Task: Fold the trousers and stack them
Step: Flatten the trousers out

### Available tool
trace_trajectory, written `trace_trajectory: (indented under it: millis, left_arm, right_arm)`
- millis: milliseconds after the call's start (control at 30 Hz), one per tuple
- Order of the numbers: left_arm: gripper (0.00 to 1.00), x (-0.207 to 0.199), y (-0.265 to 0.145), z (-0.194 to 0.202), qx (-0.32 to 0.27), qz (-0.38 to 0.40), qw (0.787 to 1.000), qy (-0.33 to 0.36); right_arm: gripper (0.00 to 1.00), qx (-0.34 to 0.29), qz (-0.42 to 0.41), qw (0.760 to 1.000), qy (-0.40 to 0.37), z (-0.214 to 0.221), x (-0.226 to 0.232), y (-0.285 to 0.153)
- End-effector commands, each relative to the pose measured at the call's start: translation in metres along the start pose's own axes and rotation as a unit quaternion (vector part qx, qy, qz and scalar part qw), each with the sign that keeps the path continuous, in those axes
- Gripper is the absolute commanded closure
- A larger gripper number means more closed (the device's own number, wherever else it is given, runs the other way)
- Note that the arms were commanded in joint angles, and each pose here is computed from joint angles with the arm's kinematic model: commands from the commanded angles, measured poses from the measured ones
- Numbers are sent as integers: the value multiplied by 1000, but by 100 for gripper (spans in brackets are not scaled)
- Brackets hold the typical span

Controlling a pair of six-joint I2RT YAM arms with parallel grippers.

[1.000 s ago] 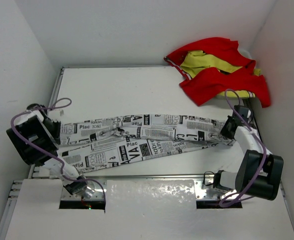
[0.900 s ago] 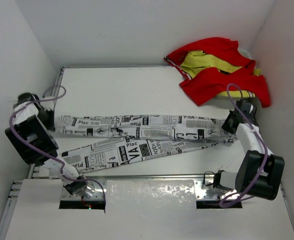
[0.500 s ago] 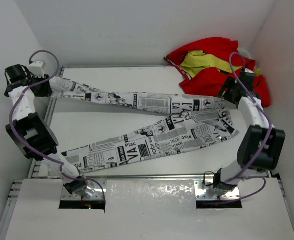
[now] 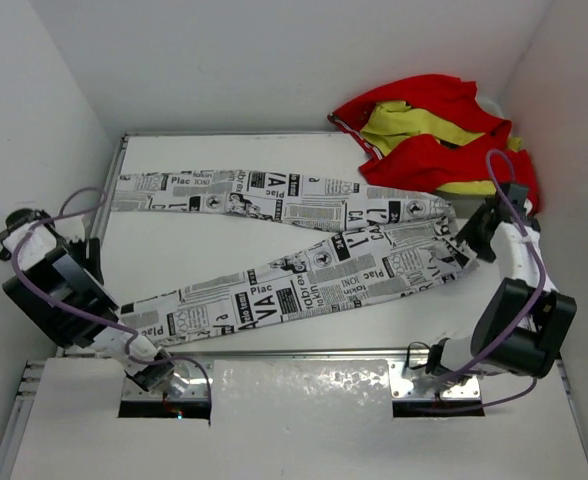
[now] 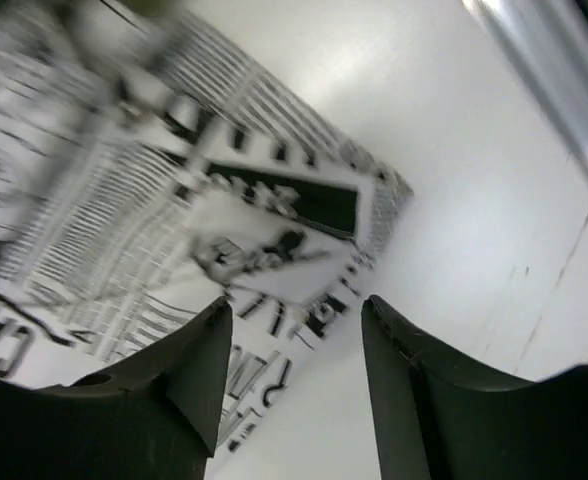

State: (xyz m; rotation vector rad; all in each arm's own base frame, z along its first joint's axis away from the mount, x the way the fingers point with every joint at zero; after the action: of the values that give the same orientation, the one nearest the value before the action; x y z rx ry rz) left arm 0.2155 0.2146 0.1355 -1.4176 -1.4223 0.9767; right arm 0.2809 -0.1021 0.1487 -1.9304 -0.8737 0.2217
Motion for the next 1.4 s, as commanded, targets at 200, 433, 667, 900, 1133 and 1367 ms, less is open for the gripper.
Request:
trace_trajectory:
  millis: [200,433,667,900,1133,1367]
  left_arm:
    - [27,-45,24,115,153,42,987,3]
    - [27,-53,54,111,118,64,990,-36]
    - [100,-69,68,107,91,112,989,-37]
    - [100,-27,56,65,37,73,996,-17]
    - [100,14,45,37,32,39,999,22]
    - [100,18,50,45,64,45,995,55]
  right_arm:
    - [11,105,-3,991,80,59,-31,57]
    - [33,92,-19,990,101,51,-23,85]
    - [100,119,33,981,152,88,-41,72]
    - [100,80,144,967,192,114,-89,5]
    - [100,111,247,940,207,138,-127,-23]
    - [97,82,277,944,162,96,-135,-34]
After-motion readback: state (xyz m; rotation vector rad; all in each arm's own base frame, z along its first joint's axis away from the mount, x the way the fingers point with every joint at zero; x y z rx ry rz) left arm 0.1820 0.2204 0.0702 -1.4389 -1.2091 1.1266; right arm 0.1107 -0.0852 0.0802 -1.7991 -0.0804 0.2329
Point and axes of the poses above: each gripper's point midway between its finger pads, its own y axis out along the fingers, its own x axis along the line the jaws close on, z = x × y, the point moved 6 cm from there along -y, back along the fingers, and after that the axes turned 11 degrees about y, right-handed, at the moved point
